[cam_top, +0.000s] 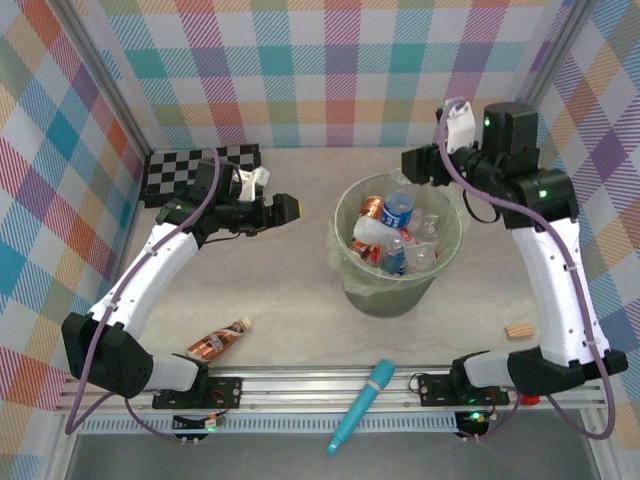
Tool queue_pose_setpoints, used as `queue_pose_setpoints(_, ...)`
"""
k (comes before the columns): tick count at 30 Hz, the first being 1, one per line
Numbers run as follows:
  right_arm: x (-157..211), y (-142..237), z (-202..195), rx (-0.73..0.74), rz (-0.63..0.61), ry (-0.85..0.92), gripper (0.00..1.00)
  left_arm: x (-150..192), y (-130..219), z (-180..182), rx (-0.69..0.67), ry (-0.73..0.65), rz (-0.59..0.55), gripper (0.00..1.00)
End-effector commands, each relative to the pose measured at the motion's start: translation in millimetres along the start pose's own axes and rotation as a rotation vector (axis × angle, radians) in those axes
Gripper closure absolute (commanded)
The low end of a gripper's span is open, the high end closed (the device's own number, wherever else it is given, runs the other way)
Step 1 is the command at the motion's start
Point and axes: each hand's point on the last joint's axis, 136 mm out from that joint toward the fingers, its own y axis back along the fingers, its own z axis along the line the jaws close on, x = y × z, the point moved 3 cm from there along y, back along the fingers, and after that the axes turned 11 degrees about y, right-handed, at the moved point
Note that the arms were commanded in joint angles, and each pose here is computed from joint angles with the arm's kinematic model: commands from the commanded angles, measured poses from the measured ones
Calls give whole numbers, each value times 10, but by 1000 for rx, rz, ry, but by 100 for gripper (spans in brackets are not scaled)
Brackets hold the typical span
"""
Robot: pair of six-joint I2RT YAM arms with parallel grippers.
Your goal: Put the plastic bottles in the bin
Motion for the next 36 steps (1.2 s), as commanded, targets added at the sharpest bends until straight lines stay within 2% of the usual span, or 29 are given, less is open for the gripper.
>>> queue_pose_setpoints(1, 96, -175, -43, -17, 114, -86, 47, -22, -3, 5, 6, 5, 2, 4)
queue_pose_setpoints(5, 257, -376, -63, -24, 159, -125, 65, 12, 23, 39, -13, 5, -1, 4)
queue_pose_setpoints(12, 1065, -725, -15, -49, 286, -253, 71, 80, 67, 168, -86, 51, 12, 3)
queue_pose_setpoints(15, 1234, -793, -13, -48, 316, -275, 71, 84, 91, 240, -119, 79, 16, 3)
queue_pose_setpoints(20, 1008, -692, -38, -32, 277, -239, 70, 73, 85, 333, -156, 102, 13, 3)
queue_pose_setpoints(28, 482, -228, -103, 51, 198, -145, 65, 72, 70, 397, -184, 111, 14, 3)
queue_pose_setpoints(31, 357, -252, -15, -15, 162, -156, 63, 68, 60, 395, -182, 110, 14, 3)
queue_pose_setpoints(36, 346, -488, 246, -120, 184, -143, 50, 62, 77, 378, -180, 104, 7, 3)
